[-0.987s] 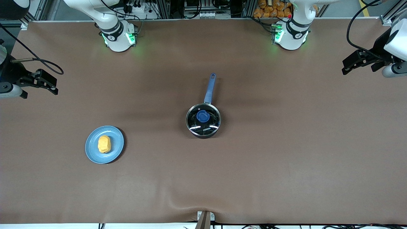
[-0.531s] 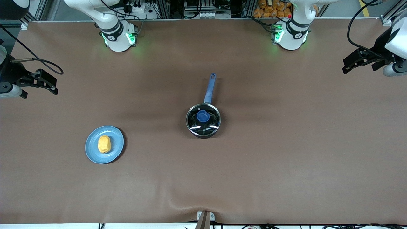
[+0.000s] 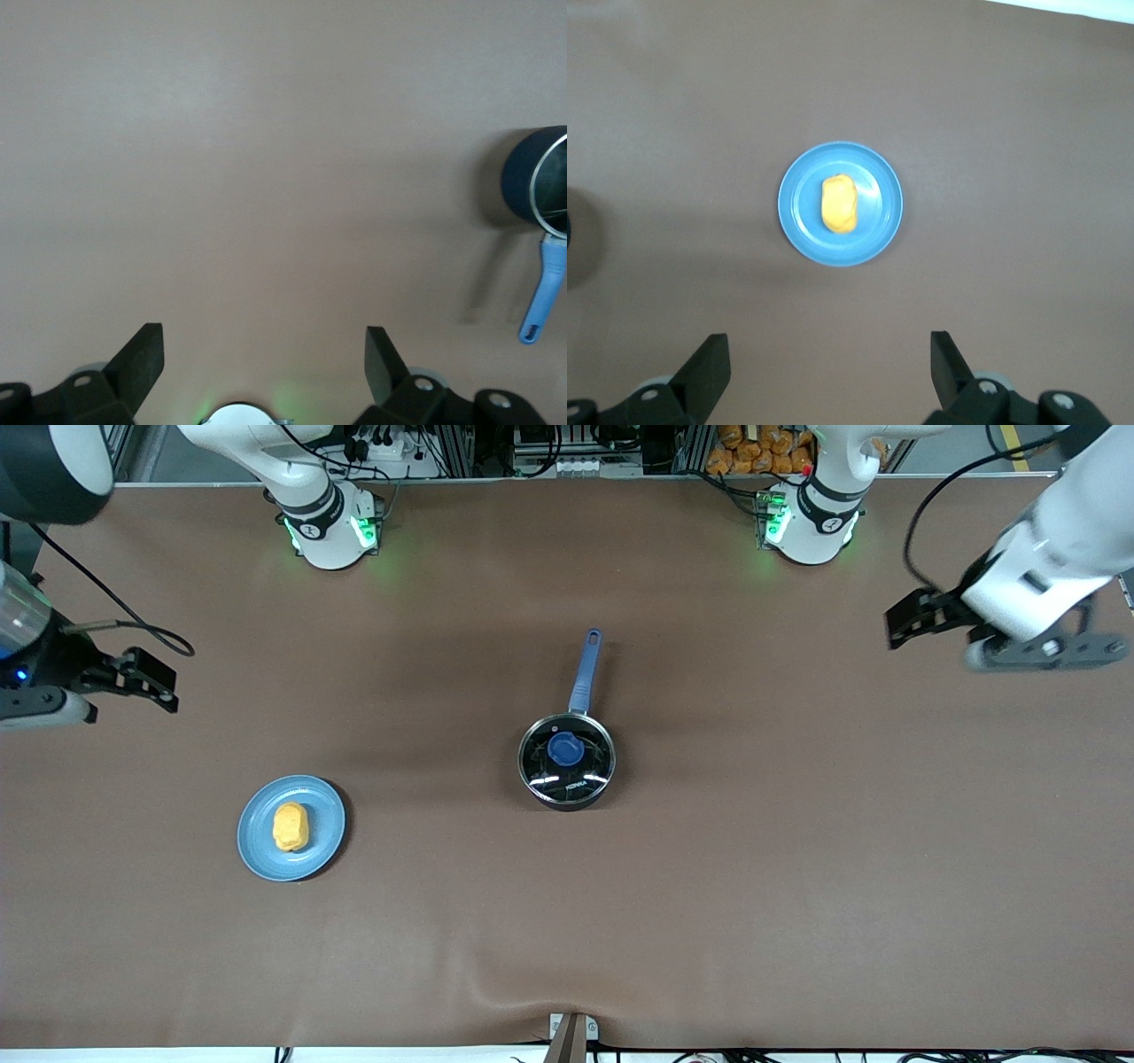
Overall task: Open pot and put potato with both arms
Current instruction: 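Reach the right gripper to the potato while the left gripper reaches the lid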
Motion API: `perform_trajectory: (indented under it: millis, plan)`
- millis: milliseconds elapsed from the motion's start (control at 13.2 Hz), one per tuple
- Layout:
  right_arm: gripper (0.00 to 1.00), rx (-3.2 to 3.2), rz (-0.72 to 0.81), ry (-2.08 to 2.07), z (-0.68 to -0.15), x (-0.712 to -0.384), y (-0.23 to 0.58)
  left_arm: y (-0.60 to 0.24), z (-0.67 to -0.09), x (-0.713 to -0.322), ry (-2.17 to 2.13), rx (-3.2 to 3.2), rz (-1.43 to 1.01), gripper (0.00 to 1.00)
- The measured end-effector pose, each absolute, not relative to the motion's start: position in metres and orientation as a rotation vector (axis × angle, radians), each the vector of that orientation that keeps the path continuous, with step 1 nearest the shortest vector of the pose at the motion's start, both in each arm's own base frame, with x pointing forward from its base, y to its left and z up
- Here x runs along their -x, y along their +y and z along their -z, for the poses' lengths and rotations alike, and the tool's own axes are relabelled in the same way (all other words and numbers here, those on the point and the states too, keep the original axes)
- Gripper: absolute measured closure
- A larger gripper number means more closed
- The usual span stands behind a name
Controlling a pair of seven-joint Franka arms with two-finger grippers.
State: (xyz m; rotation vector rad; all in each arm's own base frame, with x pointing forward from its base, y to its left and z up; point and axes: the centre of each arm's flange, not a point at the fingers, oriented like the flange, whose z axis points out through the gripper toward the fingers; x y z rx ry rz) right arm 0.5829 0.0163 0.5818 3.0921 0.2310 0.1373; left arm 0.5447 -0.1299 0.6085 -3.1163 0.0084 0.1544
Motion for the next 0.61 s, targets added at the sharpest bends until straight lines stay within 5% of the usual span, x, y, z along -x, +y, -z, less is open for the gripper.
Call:
perform_trajectory:
  millis: [607]
  plan:
    - [0.0, -3.086, -0.092, 0.246, -0.466, -0.612, 0.021, -0.312, -0.504, -0.583, -0.492, 3.103, -0.125, 0.0]
